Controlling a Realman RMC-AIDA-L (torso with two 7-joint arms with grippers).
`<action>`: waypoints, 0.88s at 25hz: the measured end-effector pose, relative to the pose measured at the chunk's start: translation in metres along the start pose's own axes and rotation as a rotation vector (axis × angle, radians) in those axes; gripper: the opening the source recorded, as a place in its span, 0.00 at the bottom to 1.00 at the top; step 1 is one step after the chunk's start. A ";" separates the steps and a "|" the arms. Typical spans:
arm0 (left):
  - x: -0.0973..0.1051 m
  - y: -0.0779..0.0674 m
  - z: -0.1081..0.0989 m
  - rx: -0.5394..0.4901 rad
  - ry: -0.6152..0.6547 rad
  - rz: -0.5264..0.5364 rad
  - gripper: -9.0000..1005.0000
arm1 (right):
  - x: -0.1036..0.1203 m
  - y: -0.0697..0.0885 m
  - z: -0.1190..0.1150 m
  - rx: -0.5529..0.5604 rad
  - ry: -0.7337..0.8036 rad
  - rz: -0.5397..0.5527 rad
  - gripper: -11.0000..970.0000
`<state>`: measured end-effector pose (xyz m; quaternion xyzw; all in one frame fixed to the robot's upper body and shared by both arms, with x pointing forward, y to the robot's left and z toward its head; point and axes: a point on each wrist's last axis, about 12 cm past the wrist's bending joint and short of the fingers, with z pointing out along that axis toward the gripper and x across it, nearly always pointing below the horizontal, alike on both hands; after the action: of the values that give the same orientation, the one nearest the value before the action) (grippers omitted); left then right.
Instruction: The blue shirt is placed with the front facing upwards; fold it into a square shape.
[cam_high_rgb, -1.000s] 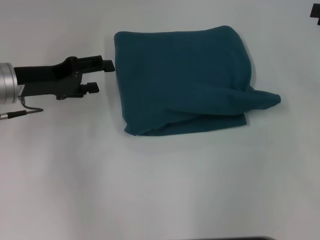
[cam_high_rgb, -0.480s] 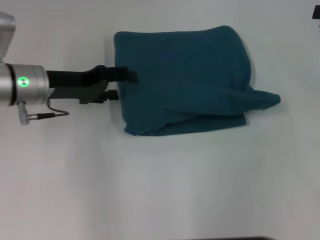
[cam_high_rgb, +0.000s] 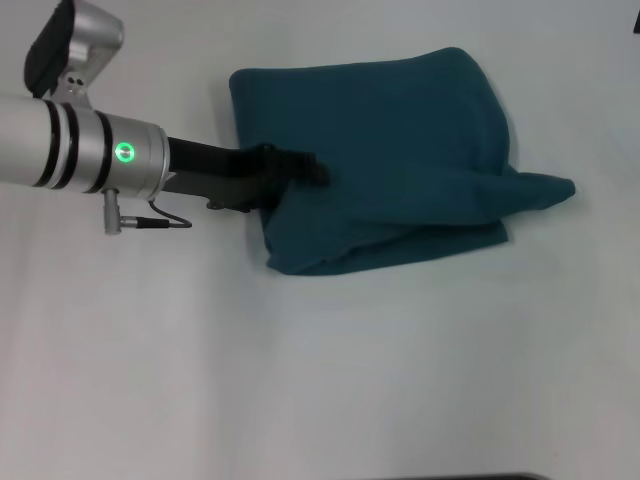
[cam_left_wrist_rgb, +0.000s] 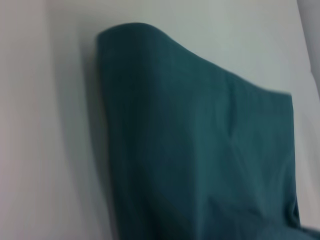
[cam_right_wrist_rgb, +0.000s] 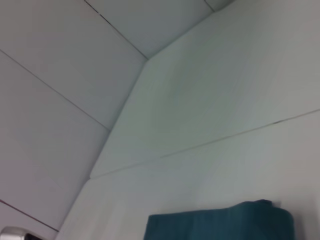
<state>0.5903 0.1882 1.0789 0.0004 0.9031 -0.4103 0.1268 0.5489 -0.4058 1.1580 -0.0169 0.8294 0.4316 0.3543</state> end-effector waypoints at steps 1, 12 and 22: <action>0.000 -0.002 0.001 -0.003 0.011 0.015 0.87 | 0.000 0.001 -0.001 -0.008 -0.005 0.000 0.75; 0.001 -0.006 0.006 -0.032 0.030 0.051 0.70 | -0.005 0.005 -0.004 -0.046 -0.031 -0.002 0.75; 0.002 -0.004 0.004 -0.023 0.030 0.031 0.21 | -0.005 0.006 -0.003 -0.048 -0.032 0.001 0.75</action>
<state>0.5884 0.1820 1.0790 0.0192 0.9094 -0.3979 0.1198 0.5492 -0.4061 1.1665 -0.0179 0.8131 0.4517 0.3668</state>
